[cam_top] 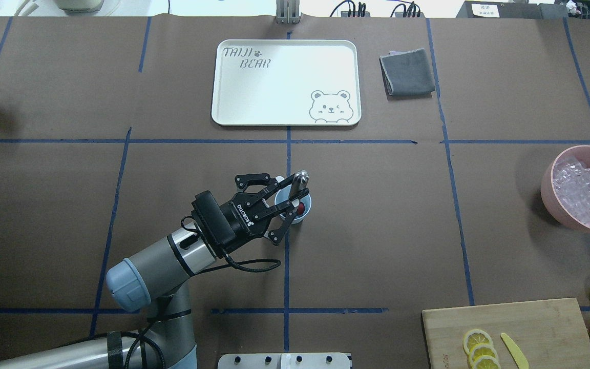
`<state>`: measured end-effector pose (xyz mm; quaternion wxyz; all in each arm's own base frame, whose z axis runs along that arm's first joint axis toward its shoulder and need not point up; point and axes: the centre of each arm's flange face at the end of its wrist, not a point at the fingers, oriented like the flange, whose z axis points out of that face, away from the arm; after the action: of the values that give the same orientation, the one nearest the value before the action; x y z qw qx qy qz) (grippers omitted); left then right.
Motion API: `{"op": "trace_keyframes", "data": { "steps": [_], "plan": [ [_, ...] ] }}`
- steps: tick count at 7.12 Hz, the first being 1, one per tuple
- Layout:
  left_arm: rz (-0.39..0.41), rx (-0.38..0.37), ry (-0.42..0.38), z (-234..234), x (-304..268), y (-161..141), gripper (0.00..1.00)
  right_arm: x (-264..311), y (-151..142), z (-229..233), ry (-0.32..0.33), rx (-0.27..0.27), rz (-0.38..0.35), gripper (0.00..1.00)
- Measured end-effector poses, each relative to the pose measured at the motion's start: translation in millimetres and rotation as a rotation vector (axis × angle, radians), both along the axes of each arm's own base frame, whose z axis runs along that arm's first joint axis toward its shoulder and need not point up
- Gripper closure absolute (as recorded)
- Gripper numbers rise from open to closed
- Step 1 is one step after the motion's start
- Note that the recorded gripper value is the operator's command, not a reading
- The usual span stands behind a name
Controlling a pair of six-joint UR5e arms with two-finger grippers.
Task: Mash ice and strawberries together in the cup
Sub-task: 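Press the muddler down into the cup onto the strawberry and ice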
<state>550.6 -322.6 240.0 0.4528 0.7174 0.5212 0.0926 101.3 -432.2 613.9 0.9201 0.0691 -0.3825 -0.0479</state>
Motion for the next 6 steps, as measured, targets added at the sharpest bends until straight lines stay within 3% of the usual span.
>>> {"op": "trace_keyframes", "data": {
  "steps": [6],
  "plan": [
    [-0.026, 0.012, 0.027, -23, -10, -18, 0.99, 0, 0, 0, 0.000, 0.000, 0.000, 0.01]
  ]
}}
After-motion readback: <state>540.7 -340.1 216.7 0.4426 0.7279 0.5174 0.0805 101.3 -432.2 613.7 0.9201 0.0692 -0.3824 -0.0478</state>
